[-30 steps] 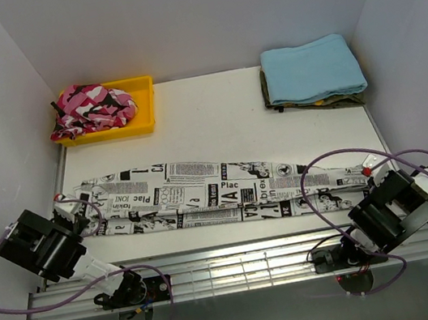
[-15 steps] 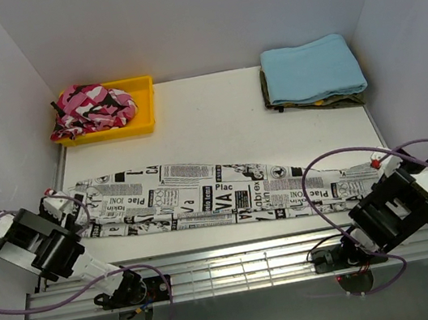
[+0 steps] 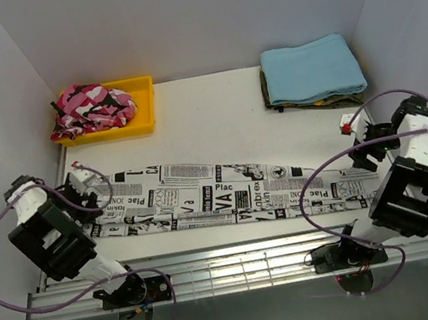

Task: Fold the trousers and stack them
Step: Fold the trousers

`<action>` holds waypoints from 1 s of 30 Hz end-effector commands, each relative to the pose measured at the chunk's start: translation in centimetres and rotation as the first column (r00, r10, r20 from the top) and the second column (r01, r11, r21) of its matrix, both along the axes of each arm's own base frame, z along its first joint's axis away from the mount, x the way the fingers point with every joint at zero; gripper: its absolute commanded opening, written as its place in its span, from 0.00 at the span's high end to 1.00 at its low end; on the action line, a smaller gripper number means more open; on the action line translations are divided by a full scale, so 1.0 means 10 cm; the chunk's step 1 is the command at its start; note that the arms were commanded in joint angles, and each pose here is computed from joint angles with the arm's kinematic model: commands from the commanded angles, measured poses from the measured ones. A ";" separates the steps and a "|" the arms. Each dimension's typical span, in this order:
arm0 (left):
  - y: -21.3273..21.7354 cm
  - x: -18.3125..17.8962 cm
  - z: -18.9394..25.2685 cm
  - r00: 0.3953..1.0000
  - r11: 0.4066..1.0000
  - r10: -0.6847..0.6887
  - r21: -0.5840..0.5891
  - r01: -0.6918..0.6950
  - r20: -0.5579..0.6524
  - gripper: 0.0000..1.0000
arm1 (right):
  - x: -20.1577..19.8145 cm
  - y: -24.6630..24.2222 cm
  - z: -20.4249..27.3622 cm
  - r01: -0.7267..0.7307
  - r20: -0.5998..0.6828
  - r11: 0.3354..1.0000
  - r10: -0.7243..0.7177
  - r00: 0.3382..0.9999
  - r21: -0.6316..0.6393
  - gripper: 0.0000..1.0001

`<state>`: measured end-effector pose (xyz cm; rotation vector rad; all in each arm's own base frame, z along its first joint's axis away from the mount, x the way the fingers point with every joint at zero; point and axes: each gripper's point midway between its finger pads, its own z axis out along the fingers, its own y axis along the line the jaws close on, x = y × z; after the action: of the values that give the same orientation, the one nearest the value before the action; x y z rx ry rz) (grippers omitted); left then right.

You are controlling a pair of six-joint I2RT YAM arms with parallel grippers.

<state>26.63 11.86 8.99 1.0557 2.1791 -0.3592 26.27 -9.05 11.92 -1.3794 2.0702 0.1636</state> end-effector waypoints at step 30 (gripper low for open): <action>-0.36 0.50 0.26 0.995 0.999 -0.016 0.040 0.020 -0.093 0.36 | 0.71 1.47 0.25 -0.030 -0.161 0.992 0.050 0.986 0.126 0.39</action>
<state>32.39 7.83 10.30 0.9540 2.3286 -0.3993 36.04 -2.23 13.90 -1.2290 2.2386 0.2382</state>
